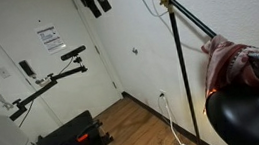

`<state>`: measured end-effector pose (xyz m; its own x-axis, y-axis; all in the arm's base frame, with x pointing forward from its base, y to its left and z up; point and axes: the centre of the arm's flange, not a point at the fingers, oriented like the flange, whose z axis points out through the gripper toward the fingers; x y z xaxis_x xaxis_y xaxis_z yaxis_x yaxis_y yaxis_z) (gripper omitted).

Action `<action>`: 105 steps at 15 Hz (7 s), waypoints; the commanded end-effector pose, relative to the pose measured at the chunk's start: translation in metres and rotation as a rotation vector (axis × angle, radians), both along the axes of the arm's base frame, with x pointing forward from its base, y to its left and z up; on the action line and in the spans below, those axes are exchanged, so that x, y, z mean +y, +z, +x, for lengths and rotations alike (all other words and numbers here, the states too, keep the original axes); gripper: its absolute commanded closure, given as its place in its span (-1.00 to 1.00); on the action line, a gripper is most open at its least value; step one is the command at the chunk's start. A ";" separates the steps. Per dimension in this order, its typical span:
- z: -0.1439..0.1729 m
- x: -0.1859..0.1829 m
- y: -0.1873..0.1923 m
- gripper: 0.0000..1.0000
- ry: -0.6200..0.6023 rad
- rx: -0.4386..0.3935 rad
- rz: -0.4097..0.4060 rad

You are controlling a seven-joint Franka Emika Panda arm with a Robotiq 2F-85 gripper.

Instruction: Move the lamp upwards

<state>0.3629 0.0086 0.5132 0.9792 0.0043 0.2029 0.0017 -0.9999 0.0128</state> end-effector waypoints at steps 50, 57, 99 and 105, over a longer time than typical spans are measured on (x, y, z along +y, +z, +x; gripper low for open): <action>0.021 0.067 0.117 0.98 -0.206 -1.078 0.295; 0.025 0.076 0.123 1.00 -0.178 -1.146 0.293; 0.168 0.128 0.117 1.00 -0.105 -0.791 0.327; 0.179 0.122 0.125 1.00 -0.115 -0.716 0.342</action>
